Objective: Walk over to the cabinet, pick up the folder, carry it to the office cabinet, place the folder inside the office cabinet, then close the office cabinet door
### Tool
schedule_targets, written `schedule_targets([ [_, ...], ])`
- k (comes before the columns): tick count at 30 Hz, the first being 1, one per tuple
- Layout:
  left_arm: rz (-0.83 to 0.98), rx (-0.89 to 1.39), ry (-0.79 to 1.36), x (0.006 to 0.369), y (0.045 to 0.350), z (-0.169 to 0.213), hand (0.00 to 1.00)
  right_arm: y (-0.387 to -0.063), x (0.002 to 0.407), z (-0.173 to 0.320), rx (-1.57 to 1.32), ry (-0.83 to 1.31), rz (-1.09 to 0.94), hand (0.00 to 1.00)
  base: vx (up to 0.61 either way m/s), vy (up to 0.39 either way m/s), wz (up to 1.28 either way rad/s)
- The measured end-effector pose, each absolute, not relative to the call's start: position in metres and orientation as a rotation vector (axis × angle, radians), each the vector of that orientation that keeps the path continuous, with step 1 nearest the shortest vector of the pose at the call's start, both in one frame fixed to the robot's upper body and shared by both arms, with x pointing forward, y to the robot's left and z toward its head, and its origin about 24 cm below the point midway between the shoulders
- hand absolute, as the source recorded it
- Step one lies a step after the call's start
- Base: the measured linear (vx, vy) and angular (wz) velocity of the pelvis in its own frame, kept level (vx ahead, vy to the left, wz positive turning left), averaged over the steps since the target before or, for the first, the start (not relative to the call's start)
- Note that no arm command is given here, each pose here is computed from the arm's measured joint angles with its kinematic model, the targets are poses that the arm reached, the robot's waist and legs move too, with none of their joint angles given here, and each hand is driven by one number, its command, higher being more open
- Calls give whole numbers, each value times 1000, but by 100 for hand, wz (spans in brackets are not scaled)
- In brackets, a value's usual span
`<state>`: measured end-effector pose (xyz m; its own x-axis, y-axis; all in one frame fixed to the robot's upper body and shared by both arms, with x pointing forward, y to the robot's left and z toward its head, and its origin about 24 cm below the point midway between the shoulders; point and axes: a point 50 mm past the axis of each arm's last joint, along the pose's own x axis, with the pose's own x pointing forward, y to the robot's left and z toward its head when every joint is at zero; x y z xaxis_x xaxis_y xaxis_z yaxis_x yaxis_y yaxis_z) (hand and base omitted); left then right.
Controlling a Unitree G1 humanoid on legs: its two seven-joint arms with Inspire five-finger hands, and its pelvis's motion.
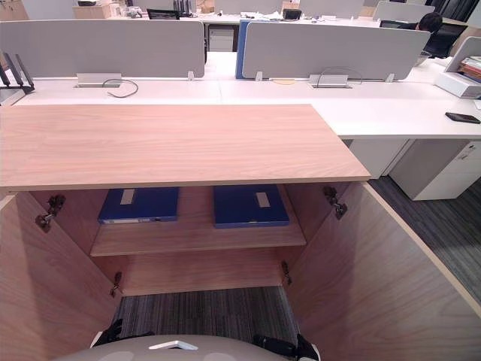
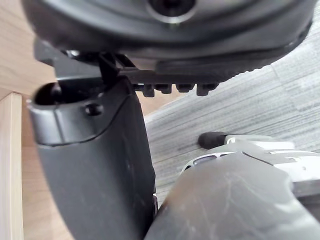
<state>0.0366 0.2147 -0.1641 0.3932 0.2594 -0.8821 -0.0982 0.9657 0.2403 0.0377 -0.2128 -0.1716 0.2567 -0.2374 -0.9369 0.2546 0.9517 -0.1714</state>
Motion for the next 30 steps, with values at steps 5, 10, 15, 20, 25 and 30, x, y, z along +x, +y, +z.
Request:
schedule_targets([
  [5, 230, 159, 1155, 34, 216, -165, 100, -212, 42, -171, 20, 1255, -332, 100, -12, 23, -19],
  [10, 265, 149, 1118, 46, 223, -162, 100, -206, 61, -166, 72, 1143, -347, 100, -13, 22, -54],
  [15, 233, 204, 1089, 56, 228, -158, 100, -200, 61, -165, 149, 1111, -386, 100, -37, 5, -43],
  [20, 235, 217, 1077, 59, 229, -156, 100, -203, 61, -163, 151, 1093, -421, 100, 33, -27, -21],
  [25, 177, 189, 1083, 64, 213, -160, 100, -217, 70, -163, 68, 1121, -381, 100, -6, -46, -98],
  [30, 141, 233, 1088, 65, 220, -159, 100, -213, 70, -166, 51, 1179, -333, 100, 41, -133, -112],
])
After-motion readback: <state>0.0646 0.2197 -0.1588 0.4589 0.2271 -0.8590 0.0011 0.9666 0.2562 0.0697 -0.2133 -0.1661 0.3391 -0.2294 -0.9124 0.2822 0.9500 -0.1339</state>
